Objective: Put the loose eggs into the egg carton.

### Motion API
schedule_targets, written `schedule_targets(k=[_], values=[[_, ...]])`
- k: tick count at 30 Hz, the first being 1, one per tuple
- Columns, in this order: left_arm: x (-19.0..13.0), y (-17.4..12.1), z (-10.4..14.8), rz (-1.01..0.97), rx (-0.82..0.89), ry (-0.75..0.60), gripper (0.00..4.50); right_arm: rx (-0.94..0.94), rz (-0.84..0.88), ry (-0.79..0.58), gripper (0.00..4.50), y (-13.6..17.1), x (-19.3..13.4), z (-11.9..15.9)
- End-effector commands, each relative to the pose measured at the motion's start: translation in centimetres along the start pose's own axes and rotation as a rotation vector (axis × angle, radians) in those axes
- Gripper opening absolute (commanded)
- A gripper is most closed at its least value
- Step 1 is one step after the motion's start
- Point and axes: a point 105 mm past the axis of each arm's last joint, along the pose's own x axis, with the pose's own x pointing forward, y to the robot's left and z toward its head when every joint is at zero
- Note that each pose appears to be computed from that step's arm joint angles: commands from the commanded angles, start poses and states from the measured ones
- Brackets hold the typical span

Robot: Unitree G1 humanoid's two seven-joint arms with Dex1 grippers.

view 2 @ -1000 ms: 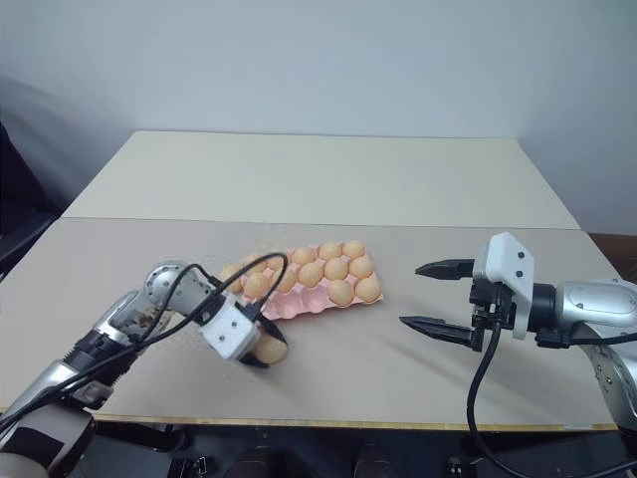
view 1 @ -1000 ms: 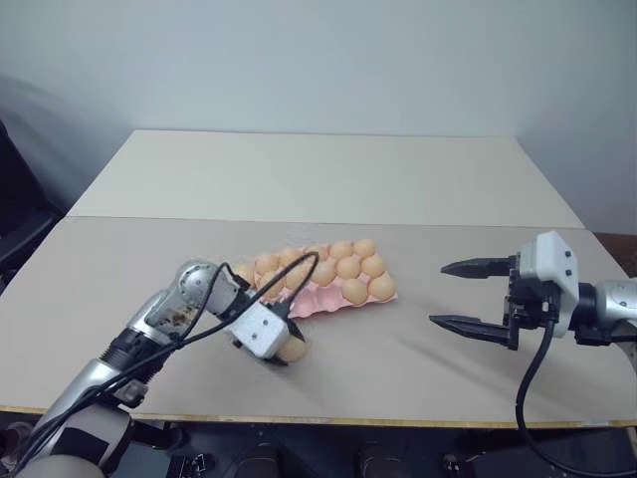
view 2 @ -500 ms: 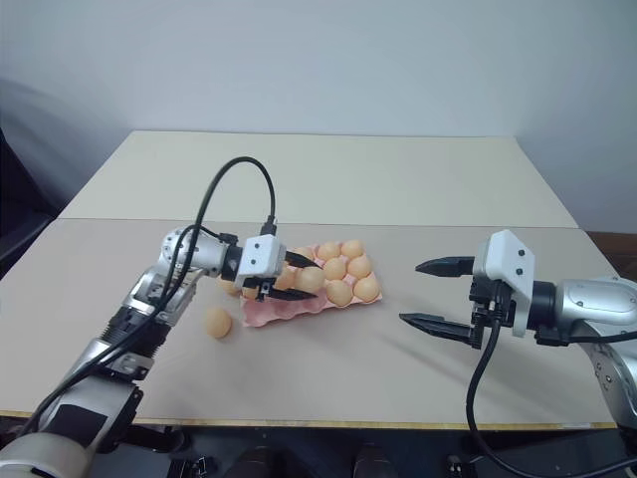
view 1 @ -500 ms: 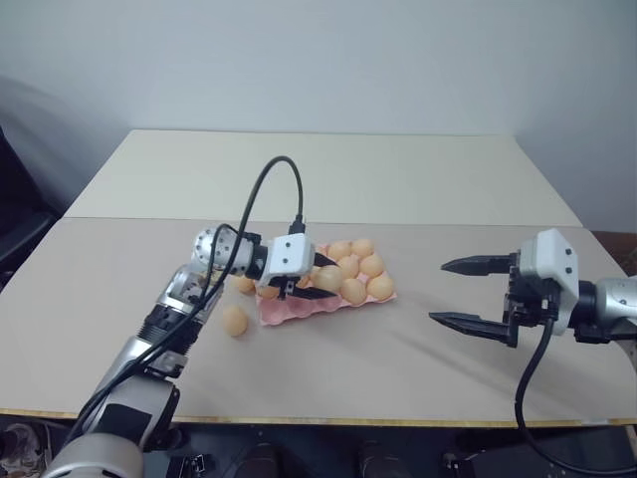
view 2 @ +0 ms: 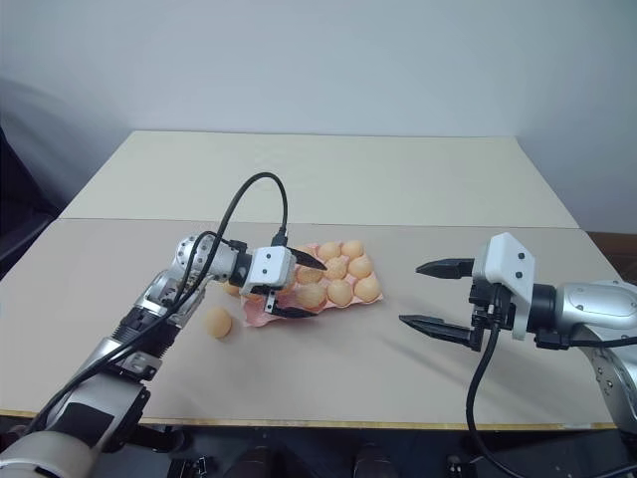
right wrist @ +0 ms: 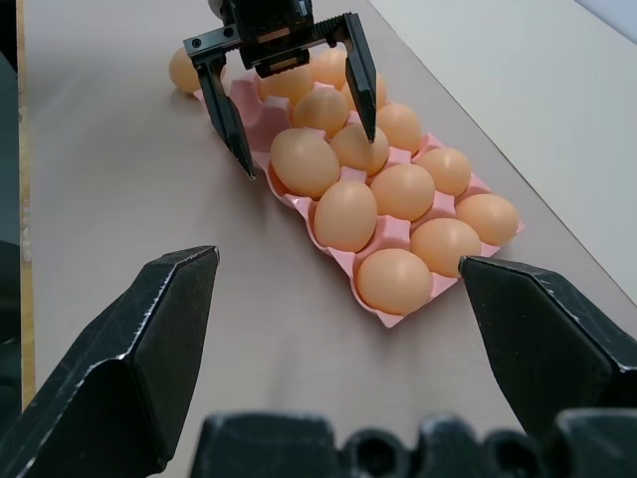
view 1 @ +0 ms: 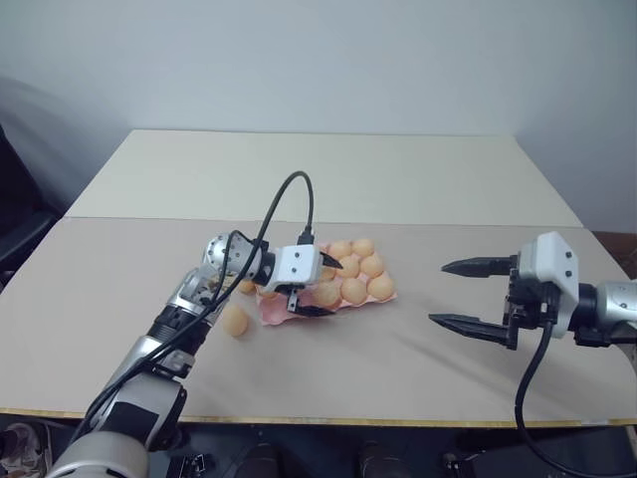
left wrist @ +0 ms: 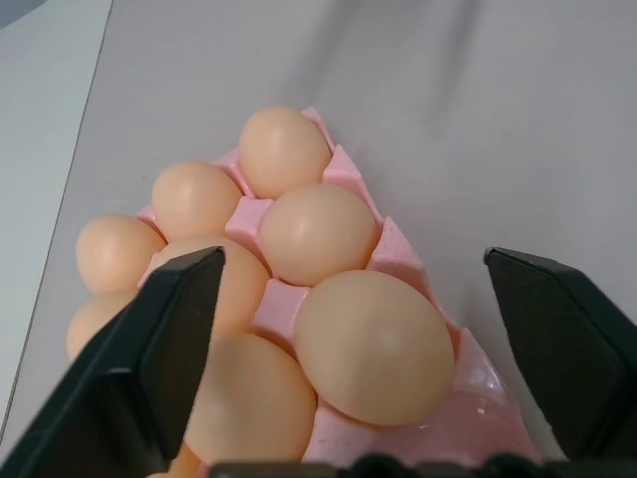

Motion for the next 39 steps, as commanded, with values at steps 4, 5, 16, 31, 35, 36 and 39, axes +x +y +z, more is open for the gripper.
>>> schedule_targets(k=[4, 5, 16, 31, 35, 36, 39], values=[[-3.4, 1.5, 2.0, 0.073, 0.02, -0.04, 4.47, -0.047, -0.011, -0.032, 4.5, -0.1, -0.4, 1.2], [-4.6, 1.6, 2.1, 0.088, 0.004, -0.043, 4.47, -0.047, -0.01, -0.032, 4.5, -0.1, -0.4, 1.2], [-17.5, -1.1, 0.7, 0.276, -0.202, -0.001, 4.47, -0.035, -0.003, -0.031, 4.5, -0.7, -0.6, 1.0], [-22.1, -8.9, -0.1, 0.522, -0.469, 0.084, 4.47, -0.028, 0.015, -0.031, 4.5, -1.2, -0.8, 1.2], [-21.1, -9.6, 0.1, 0.523, -0.493, 0.08, 4.47, -0.032, 0.026, -0.032, 4.5, -1.2, -0.7, 1.3], [-20.9, -9.6, 0.0, 0.519, -0.495, 0.083, 4.47, -0.033, 0.027, -0.032, 4.5, -1.2, -0.7, 1.3], [-20.1, -9.8, -0.6, 0.487, -0.473, 0.123, 4.47, -0.037, 0.029, -0.034, 4.5, -1.3, -0.6, 1.4]])
